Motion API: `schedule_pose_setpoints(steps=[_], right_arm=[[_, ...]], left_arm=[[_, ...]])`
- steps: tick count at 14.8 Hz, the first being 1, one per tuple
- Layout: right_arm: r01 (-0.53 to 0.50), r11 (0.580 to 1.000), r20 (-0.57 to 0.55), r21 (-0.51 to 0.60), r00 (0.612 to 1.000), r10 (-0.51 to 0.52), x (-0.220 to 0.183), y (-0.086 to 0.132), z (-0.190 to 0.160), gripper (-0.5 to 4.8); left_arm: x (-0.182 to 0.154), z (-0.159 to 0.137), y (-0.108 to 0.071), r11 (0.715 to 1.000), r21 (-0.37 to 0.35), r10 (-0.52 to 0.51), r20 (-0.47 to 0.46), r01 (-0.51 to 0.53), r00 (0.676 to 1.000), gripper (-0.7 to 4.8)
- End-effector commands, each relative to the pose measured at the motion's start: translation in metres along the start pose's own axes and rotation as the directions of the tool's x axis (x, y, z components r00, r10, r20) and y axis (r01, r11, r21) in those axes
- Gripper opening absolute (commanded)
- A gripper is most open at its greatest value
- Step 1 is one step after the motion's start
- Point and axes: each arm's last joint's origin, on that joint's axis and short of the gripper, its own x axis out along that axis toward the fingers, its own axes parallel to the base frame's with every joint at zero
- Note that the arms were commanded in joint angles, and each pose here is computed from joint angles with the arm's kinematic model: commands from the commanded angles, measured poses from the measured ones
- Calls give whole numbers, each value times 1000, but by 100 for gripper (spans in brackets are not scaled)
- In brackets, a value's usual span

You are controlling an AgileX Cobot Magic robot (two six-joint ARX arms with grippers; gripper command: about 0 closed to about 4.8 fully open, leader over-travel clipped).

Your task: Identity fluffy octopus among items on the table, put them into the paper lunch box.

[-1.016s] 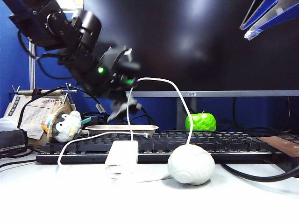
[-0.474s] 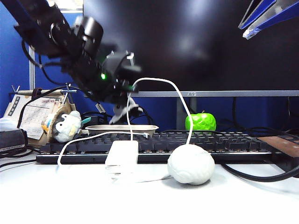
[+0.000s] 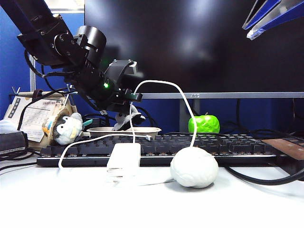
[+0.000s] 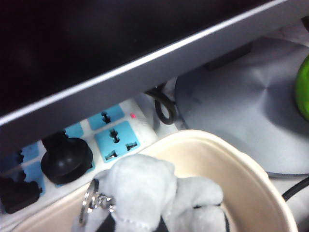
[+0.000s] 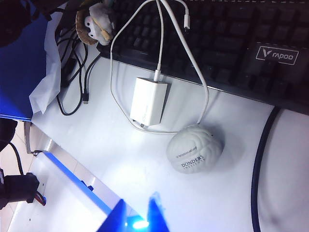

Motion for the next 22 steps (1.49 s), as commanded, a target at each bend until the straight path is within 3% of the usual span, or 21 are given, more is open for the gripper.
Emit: schedule_pose_setpoints(steps=[1,5,8,11,15,22], right_arm=[[-8,999,36,-32,999,9,-2,2,4,68],[-14,995,120,-98,992,25,-2,4,13,68],[41,980,144,-195,989,-13,0,4,16,68],[91,934,126,-345,991,-50,19,7,16,68],[178,876,242,-449,968,-73,44,10,15,68],[233,848,299,-476,950,-93,48,8,20,68]], left_arm=[[-1,5,1,1000,4,7,26,-7,1000,57],[-1,5,1,1000,1,6,26,-6,1000,57],[-1,5,1,1000,1,6,25,-6,1000,57],[-1,5,1,1000,1,6,25,-6,1000,57],[-1,2,1,1000,-1,0,0,0,1000,57],[-1,2,1,1000,-1,0,-4,0,1000,57]])
